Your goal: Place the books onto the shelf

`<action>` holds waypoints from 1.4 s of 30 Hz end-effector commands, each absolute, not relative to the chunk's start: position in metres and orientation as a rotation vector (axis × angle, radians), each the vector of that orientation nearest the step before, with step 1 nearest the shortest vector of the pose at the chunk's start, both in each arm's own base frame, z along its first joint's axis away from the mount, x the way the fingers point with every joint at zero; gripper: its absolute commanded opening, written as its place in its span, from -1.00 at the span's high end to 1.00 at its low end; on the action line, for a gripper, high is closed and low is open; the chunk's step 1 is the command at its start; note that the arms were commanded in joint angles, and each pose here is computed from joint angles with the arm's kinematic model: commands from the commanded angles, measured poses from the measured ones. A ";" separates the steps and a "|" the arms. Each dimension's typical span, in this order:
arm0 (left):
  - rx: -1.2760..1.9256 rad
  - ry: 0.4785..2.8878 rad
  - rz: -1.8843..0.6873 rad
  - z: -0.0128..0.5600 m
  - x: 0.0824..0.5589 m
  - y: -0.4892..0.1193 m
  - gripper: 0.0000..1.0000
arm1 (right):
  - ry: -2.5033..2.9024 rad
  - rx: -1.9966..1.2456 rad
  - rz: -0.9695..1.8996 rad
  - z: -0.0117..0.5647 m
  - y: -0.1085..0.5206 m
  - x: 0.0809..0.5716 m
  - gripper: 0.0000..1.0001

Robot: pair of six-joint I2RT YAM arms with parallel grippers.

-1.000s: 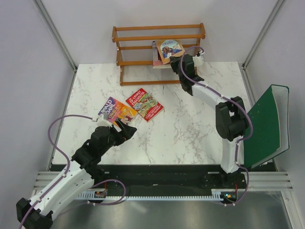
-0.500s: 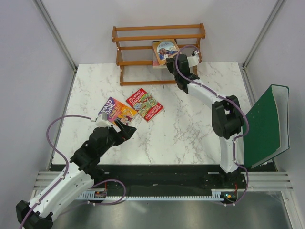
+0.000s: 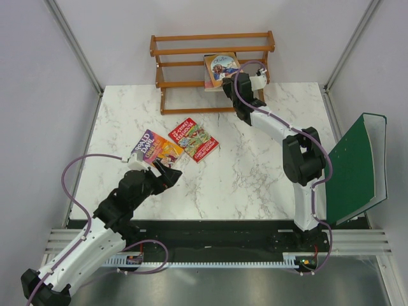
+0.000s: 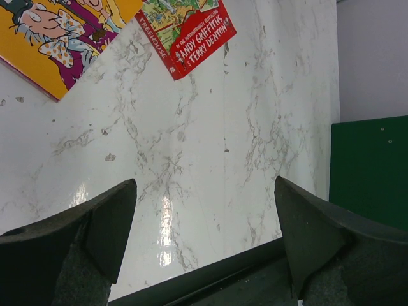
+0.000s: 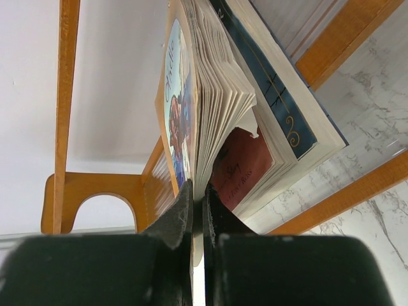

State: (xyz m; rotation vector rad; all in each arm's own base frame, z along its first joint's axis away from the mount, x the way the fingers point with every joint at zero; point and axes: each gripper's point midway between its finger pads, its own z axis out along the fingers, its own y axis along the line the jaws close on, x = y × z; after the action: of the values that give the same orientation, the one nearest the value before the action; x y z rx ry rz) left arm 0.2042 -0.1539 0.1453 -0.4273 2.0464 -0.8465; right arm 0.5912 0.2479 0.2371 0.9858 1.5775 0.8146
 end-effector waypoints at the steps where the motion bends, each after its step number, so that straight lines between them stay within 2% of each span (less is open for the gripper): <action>1: -0.387 2.025 -0.828 0.153 0.206 -0.152 -0.89 | 1.495 1.005 0.839 0.267 0.242 0.591 0.99; 11: -0.355 2.018 -0.835 0.155 0.204 -0.154 -0.77 | 1.510 1.045 0.834 0.251 0.236 0.580 0.87; 14: -0.355 2.014 -0.838 0.155 0.204 -0.153 -0.76 | 1.523 1.029 0.840 0.252 0.239 0.578 0.76; 18: -0.353 2.012 -0.843 0.156 0.203 -0.154 -0.74 | 1.530 1.001 0.868 0.255 0.241 0.574 0.56; 20: -0.348 2.017 -0.844 0.155 0.203 -0.154 -0.72 | 1.533 0.992 0.874 0.255 0.241 0.571 0.31; 22: -0.336 2.017 -0.847 0.156 0.202 -0.155 -0.68 | 1.544 0.983 0.885 0.253 0.243 0.568 0.15; 23: -0.336 2.018 -0.846 0.155 0.202 -0.155 -0.67 | 1.544 0.981 0.886 0.255 0.242 0.566 -0.01; 26: -0.335 2.014 -0.850 0.156 0.201 -0.155 -0.65 | 1.552 0.979 0.893 0.254 0.241 0.559 -0.18; 31: -0.339 2.013 -0.850 0.155 0.201 -0.154 -0.64 | 1.553 0.983 0.917 0.243 0.238 0.547 -0.15; 35: -0.339 2.019 -0.851 0.153 0.200 -0.155 -0.64 | 1.543 0.957 0.958 0.244 0.242 0.545 0.04; 42: -0.337 2.024 -0.849 0.150 0.200 -0.155 -0.64 | 1.531 0.916 1.024 0.248 0.255 0.549 0.21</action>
State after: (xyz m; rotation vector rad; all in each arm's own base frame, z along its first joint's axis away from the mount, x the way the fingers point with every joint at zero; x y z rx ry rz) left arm 0.2021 -0.1536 0.1519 -0.3860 2.0207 -0.8575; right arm 0.5480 0.2454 0.2158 0.9636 1.6075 0.9238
